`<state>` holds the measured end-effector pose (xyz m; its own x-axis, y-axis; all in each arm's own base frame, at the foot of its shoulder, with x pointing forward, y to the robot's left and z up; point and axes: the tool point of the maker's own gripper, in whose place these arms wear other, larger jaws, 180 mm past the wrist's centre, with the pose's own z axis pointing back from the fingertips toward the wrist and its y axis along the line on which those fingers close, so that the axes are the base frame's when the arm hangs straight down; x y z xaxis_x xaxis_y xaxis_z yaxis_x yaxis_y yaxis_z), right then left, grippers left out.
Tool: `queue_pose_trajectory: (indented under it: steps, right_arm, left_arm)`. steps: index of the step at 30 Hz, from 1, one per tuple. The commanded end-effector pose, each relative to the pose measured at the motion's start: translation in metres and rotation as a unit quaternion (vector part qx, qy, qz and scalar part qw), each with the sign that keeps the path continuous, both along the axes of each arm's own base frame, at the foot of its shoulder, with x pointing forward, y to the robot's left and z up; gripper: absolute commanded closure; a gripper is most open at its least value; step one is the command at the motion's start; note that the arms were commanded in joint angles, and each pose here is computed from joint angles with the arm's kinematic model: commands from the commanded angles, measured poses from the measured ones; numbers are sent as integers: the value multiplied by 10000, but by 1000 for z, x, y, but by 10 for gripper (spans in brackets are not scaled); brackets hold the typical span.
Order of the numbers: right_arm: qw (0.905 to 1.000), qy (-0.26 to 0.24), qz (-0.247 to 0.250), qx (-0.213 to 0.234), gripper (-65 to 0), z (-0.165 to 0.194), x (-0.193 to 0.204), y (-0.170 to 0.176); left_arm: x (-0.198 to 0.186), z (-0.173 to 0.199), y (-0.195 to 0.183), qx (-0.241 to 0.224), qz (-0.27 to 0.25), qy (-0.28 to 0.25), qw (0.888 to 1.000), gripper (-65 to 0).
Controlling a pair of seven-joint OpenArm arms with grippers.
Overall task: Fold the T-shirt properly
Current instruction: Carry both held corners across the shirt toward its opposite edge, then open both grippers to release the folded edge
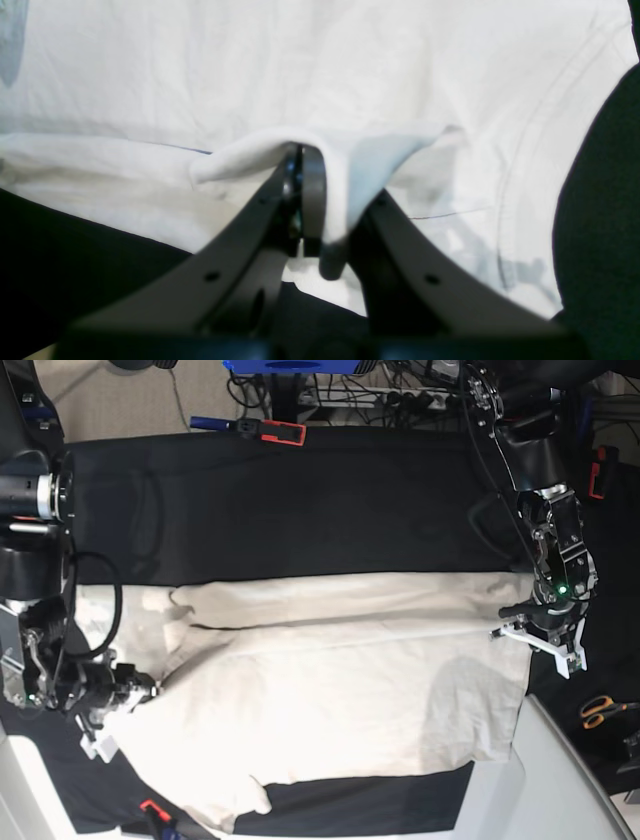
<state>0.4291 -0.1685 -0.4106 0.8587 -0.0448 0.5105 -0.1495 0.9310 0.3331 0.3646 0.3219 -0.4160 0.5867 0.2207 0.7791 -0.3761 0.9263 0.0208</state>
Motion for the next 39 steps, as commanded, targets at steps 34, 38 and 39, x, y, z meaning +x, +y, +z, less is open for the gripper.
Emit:
queue_pose_trajectory:
  steps: [34,38,39]
  right_arm:
    - [9813,-1389,-1212,552,-452,41,33,-48]
    - [9670,-1829,-1650,643,-452,59,14,-70]
    - [9640,-1950,-1680,666,-452,64,7,-70]
  left_arm:
    - [29,42,42,17,578,-1184,9913,-650]
    - [15,64,40,-220,611,-1677,9837,-650]
    - [6,68,37,-249,585,-1773,9821,-650]
